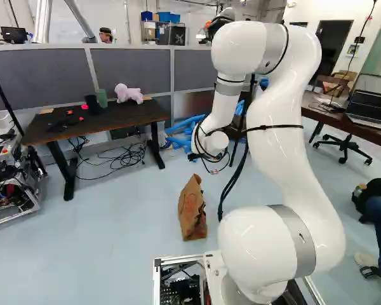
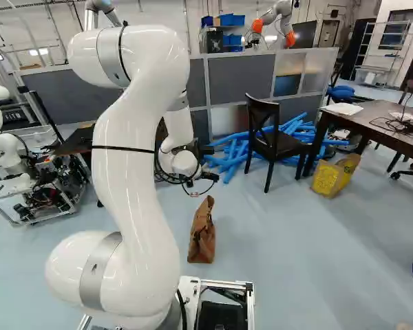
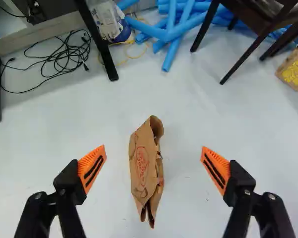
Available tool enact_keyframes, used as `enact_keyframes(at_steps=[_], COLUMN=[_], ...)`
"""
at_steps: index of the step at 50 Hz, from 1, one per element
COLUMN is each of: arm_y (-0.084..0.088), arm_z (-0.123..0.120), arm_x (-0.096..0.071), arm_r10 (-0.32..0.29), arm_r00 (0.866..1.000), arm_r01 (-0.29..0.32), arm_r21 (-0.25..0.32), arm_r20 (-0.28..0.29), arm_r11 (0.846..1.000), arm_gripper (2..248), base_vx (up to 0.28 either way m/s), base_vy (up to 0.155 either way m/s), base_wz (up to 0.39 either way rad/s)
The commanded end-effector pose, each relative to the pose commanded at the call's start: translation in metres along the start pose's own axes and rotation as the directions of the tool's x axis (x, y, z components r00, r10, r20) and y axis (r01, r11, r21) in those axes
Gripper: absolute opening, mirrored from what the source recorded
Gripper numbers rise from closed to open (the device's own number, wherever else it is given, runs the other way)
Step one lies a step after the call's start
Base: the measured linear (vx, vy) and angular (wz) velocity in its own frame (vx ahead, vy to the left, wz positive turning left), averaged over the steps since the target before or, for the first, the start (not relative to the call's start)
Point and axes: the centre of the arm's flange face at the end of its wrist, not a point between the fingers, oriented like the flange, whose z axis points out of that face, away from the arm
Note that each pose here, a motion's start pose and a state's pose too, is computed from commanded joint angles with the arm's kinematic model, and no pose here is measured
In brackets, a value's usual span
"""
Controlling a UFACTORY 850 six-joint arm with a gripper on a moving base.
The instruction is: Pick up the bag on the ground and place it on the table
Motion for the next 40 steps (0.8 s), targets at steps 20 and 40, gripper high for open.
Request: enact_keyframes(at_steps=[20, 40], arm_y=[-0.008, -0.014], arm_z=[0.034, 0.066], arm_x=[-0.007, -0.017], arm_r10=[-0.013, -0.024], arm_r00=[0.997, 0.986], arm_r01=[0.013, 0.022], arm_r21=[0.009, 0.016], arm_r20=[0.083, 0.164], arm_r11=[1.0, 1.0], arm_gripper=[247, 247], base_vx=[0.0, 0.0], base_vy=[0.0, 0.0], base_wz=[0.0, 0.0])
